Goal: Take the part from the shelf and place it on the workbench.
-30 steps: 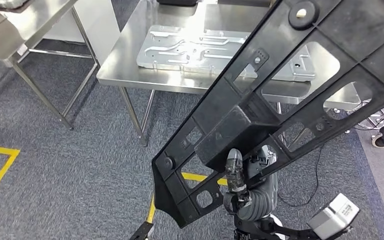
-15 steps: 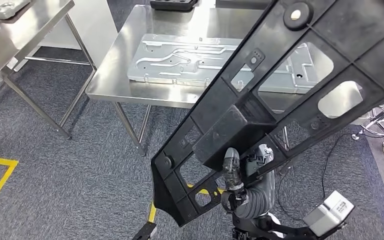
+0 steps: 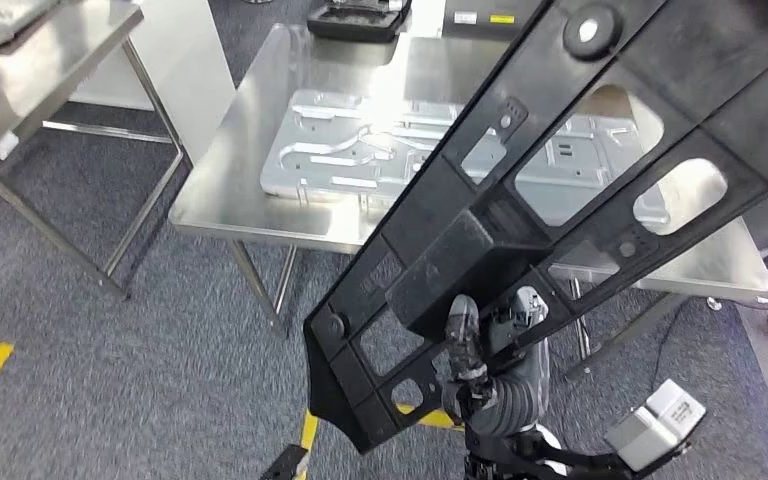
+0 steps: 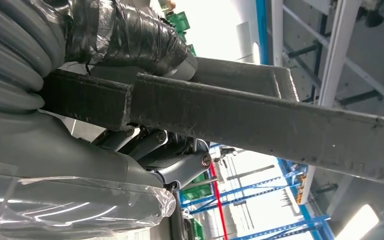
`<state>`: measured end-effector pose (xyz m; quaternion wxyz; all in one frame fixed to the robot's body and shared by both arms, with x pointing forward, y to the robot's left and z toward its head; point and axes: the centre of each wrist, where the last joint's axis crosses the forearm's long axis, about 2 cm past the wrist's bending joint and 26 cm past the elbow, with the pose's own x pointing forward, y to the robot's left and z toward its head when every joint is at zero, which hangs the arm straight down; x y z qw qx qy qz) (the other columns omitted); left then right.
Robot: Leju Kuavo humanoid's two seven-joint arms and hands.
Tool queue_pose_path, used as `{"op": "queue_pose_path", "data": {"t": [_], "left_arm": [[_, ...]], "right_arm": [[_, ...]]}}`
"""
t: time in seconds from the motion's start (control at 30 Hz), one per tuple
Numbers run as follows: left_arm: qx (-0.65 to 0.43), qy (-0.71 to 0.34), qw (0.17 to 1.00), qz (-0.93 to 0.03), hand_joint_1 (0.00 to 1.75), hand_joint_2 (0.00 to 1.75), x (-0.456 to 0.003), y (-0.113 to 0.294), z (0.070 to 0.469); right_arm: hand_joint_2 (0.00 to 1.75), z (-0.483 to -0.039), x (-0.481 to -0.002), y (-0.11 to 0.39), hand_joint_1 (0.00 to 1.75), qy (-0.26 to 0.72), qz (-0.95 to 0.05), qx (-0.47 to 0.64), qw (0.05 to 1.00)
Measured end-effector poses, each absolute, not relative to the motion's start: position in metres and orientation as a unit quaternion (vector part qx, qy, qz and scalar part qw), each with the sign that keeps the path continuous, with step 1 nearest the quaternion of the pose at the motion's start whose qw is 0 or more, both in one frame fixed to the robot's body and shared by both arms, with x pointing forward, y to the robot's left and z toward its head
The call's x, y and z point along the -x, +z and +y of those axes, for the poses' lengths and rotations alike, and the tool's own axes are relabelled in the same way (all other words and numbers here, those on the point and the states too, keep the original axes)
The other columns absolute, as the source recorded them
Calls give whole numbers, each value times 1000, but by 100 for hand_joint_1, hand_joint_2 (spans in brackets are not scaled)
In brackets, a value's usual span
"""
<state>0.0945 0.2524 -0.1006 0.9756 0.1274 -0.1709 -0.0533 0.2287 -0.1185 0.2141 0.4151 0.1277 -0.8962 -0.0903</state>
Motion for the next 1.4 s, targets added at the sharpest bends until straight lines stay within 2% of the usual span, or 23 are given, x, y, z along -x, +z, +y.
{"op": "queue_pose_path", "data": {"t": [0.77,0.93,1.2,1.4], "left_arm": [[-128,-48,976,-170,0,175,-95,-101,253],[-131,-47,976,-168,0,175,-95,-101,254],[-132,-53,977,-161,0,175,-94,-101,254],[-131,-59,977,-156,0,175,-95,-101,255]], "right_arm": [[175,-117,-231,212,175,-85,-894,-132,420],[175,-118,-237,218,175,-57,-902,-108,413],[175,-127,-260,242,175,54,-913,17,404],[175,-141,-285,265,175,155,-888,178,394]]}}
